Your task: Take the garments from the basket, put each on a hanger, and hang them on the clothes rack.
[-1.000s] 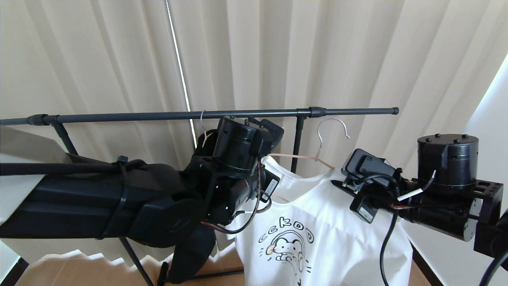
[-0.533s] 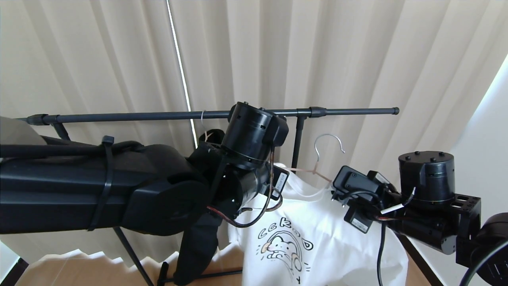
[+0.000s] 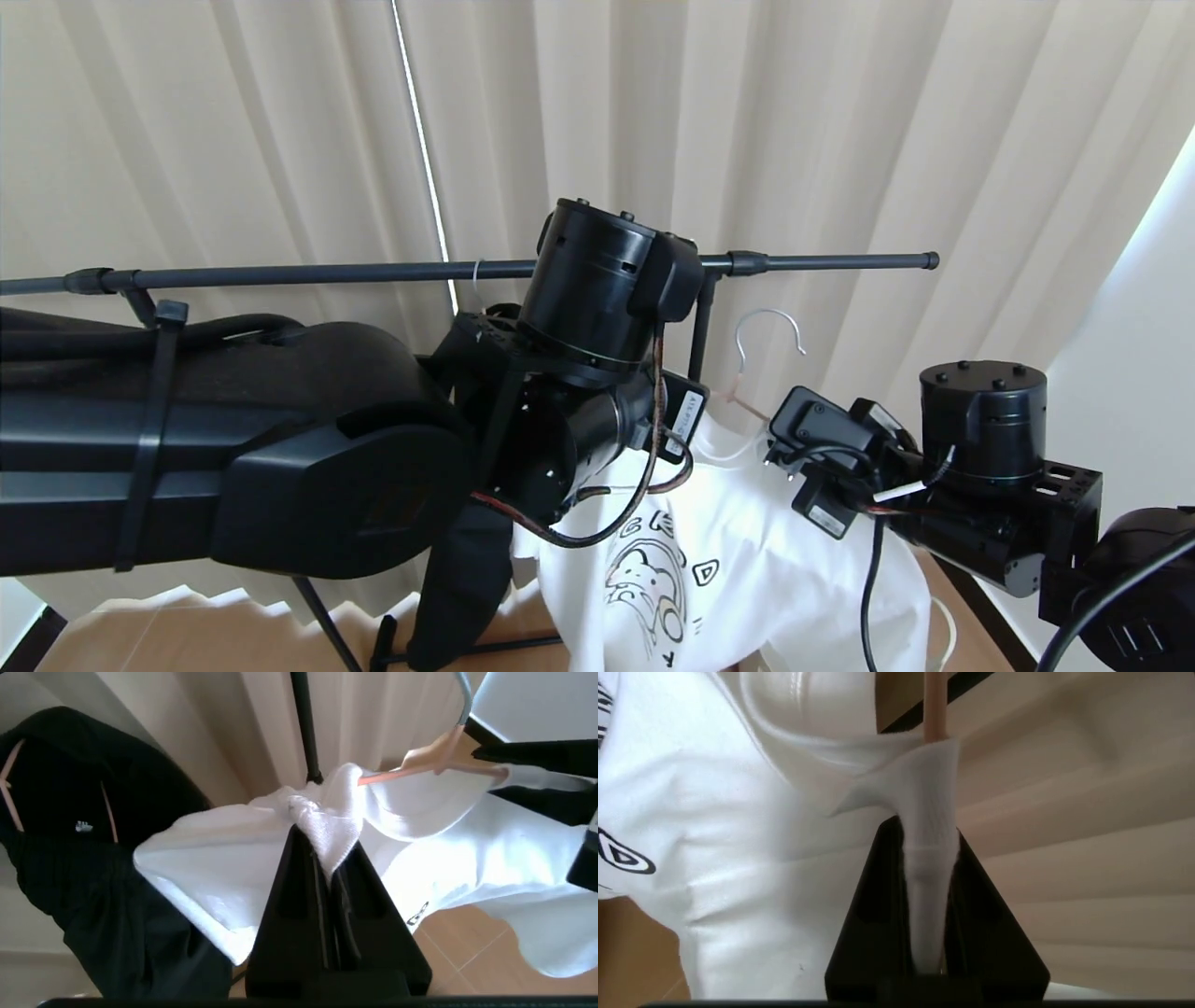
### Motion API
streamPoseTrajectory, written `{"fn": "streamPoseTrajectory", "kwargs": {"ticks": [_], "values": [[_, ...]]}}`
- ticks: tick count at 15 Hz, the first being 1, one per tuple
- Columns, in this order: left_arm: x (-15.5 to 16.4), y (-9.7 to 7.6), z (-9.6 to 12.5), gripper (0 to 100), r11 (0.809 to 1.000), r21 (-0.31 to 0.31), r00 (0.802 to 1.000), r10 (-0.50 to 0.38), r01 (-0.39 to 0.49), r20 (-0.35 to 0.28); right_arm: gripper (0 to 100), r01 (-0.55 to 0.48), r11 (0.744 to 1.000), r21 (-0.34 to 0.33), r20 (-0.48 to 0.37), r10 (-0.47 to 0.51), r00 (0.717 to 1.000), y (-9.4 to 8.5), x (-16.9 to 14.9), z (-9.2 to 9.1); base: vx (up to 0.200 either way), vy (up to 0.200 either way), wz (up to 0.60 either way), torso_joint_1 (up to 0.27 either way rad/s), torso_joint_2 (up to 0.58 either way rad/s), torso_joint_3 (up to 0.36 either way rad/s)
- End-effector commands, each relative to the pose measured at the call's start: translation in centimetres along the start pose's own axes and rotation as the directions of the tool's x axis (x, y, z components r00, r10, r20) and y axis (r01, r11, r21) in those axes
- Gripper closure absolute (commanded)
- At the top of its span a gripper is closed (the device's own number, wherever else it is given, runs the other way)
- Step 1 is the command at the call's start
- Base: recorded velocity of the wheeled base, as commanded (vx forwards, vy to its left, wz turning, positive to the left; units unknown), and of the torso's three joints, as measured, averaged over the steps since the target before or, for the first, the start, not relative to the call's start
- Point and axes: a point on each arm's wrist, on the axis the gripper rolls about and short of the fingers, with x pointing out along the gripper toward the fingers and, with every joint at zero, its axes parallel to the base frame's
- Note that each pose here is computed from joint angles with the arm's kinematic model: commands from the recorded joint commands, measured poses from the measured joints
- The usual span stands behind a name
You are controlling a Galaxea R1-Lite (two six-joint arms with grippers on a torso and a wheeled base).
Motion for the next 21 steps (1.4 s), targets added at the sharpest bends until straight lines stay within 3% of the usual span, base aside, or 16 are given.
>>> {"fn": "streamPoseTrajectory", "kwargs": {"ticks": [1, 6, 11, 18, 21], "values": [[-0.1, -0.5, 0.2, 100, 1.000, -0.007, 1.000, -0.011, 0.011, 0.010, 100, -0.004, 1.000, 0.021, 0.018, 0.004, 1.000, 0.3, 0.3, 0.2, 0.000, 0.000, 0.00, 0.000, 0.00, 0.000], [0.1, -0.6, 0.4, 100, 1.000, -0.014, 1.000, -0.014, 0.014, 0.014, 100, 0.064, 0.987, 0.149, 0.118, -0.082, 0.990, -0.8, -0.1, 1.3, 0.000, 0.000, 0.00, 0.000, 0.00, 0.000], [0.2, -0.6, 0.4, 100, 0.999, -0.035, 1.000, -0.011, 0.012, 0.017, 100, 0.076, 0.983, 0.166, 0.200, -0.109, 0.974, -1.1, -0.7, 1.6, 0.000, 0.000, 0.00, 0.000, 0.00, 0.000], [0.1, -1.3, -0.3, 100, 0.999, -0.036, 1.000, -0.027, 0.027, 0.002, 100, 0.081, 0.983, 0.166, 0.215, -0.116, 0.970, -0.8, -1.0, 1.3, 0.000, 0.000, 0.00, 0.000, 0.00, 0.000], [0.2, -1.6, -0.6, 100, 0.999, -0.029, 0.999, -0.032, 0.032, -0.007, 100, 0.049, 0.986, 0.160, 0.260, -0.090, 0.961, -0.8, -1.4, 1.4, 0.000, 0.000, 0.00, 0.000, 0.00, 0.000]]}}
